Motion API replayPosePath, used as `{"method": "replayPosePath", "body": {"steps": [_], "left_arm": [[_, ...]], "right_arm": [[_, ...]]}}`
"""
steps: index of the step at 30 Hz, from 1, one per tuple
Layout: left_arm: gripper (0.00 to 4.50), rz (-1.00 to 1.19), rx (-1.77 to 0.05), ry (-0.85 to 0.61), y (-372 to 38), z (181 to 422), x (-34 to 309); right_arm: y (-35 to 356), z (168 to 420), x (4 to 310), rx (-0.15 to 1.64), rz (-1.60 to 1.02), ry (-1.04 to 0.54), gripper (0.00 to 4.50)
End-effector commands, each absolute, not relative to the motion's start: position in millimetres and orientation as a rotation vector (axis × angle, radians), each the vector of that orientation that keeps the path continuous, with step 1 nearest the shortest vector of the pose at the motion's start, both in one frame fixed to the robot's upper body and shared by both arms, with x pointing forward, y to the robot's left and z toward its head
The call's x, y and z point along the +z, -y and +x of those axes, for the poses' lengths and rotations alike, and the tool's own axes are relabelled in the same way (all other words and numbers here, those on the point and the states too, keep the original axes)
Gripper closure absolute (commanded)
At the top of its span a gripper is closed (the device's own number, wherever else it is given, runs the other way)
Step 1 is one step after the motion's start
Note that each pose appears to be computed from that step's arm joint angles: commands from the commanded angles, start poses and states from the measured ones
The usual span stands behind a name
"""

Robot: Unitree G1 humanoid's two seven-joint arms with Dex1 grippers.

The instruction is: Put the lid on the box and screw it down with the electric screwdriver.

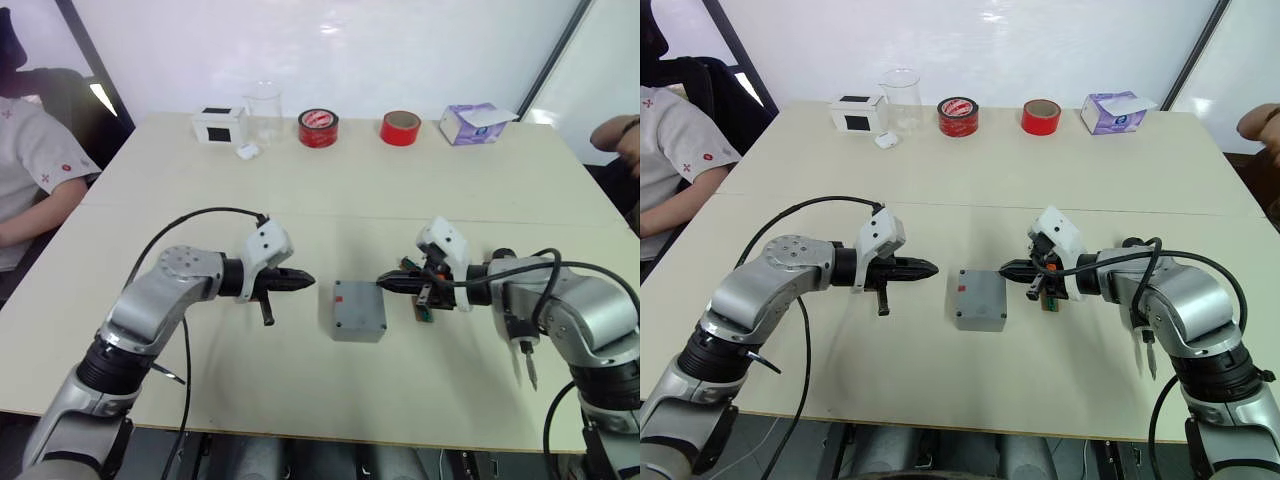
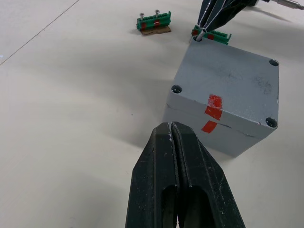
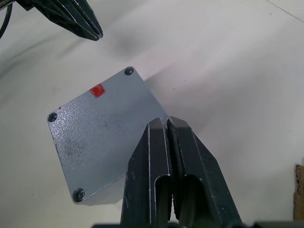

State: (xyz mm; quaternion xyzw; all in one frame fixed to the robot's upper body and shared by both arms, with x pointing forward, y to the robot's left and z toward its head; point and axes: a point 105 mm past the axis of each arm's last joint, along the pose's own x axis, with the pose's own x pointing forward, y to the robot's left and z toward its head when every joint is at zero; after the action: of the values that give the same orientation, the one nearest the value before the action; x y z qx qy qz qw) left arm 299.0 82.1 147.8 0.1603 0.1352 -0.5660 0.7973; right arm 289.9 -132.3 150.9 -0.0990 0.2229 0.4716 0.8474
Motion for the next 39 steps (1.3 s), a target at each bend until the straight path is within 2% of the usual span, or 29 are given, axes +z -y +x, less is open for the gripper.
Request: {"method": "replayPosePath", "body": {"steps": [1,11,14,19,22,28,30,31,32,37,39], "left_arm": [[4.50,0.368,-1.228,-0.263,-79,297,153],[4.50,0.358,-1.236,-0.255,-77,296,154],[4.50,0.341,-1.241,-0.242,-75,295,158],[4.50,0.330,-1.241,-0.225,-73,297,162],[4.50,0.317,-1.250,-0.214,-71,296,164],[4.50,0.329,-1.305,-0.167,-59,287,174],[4.50,0.335,-1.373,-0.131,-47,277,183],[4.50,0.345,-1.417,-0.113,-41,270,186],[4.50,0.351,-1.450,-0.100,-36,264,187],[4.50,0.366,-1.517,-0.083,-22,255,183],[4.50,0.370,-1.538,-0.072,-17,251,182]], "right_arm": [[130,287,157,1.006,-0.240,-0.436,4.47],[130,290,156,1.000,-0.244,-0.430,4.47],[131,292,159,0.995,-0.242,-0.424,3.71],[137,296,164,0.968,-0.243,-0.413,1.79],[141,297,167,0.958,-0.241,-0.409,0.45],[168,303,193,0.859,-0.154,-0.383,0.45],[207,306,195,0.691,-0.147,-0.468,0.45],[225,302,196,0.627,-0.138,-0.532,0.22],[238,298,197,0.564,-0.122,-0.596,0.22],[299,287,200,0.193,-0.120,-0.827,0.22],[311,278,199,0.149,-0.133,-0.891,0.22]]}}
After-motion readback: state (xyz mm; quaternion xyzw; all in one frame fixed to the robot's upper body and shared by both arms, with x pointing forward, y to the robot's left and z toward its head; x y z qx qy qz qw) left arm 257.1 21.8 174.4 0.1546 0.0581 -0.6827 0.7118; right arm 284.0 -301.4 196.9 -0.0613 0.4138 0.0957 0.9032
